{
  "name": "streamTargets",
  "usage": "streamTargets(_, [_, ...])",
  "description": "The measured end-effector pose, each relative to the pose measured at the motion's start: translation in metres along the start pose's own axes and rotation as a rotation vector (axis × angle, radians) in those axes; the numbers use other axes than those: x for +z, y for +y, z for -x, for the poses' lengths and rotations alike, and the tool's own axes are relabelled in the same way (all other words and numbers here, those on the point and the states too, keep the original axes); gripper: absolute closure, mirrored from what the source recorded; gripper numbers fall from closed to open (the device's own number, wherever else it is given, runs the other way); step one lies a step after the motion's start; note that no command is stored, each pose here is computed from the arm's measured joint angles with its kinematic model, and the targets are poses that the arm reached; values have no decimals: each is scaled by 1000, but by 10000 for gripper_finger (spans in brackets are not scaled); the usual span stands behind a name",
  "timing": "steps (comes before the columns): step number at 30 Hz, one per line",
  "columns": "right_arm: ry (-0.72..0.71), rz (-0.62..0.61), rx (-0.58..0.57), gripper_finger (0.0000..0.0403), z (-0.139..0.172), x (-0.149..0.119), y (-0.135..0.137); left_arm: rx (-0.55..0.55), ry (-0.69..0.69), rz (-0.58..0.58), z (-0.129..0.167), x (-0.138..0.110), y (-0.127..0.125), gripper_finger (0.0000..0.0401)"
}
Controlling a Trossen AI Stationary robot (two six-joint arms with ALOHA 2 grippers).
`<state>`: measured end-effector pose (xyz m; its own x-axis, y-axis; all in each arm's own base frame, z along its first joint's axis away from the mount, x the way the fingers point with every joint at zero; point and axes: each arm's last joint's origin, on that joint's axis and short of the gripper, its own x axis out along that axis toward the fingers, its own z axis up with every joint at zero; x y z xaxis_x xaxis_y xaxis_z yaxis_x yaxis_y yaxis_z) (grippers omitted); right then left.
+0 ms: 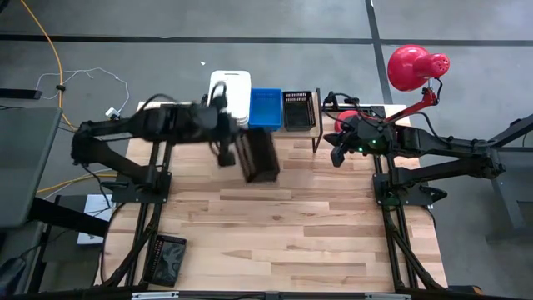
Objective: Stack baskets on shelf by color
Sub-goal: Stack the top black bin on top of the black bin on the shelf
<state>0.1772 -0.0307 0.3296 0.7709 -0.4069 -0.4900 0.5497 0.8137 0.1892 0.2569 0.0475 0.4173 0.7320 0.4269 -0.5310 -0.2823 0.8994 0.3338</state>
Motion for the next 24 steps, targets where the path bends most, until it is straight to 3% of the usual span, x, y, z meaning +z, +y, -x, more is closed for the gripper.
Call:
streamTargets(6, [-26,-9,11,403,0,3,1,141,-103,-66,-26,45,37,401])
streamTargets(9, [-29,-18,12,403,0,3,1,188,-115,-110,-46,55,48,401])
streamTargets(16, [-40,-22,16,403,0,4,2,266,-74,-226,-106,55,59,401])
streamTargets(24, [-42,-33,10,403,0,4,1,297,-10,-245,-154,42,63,401])
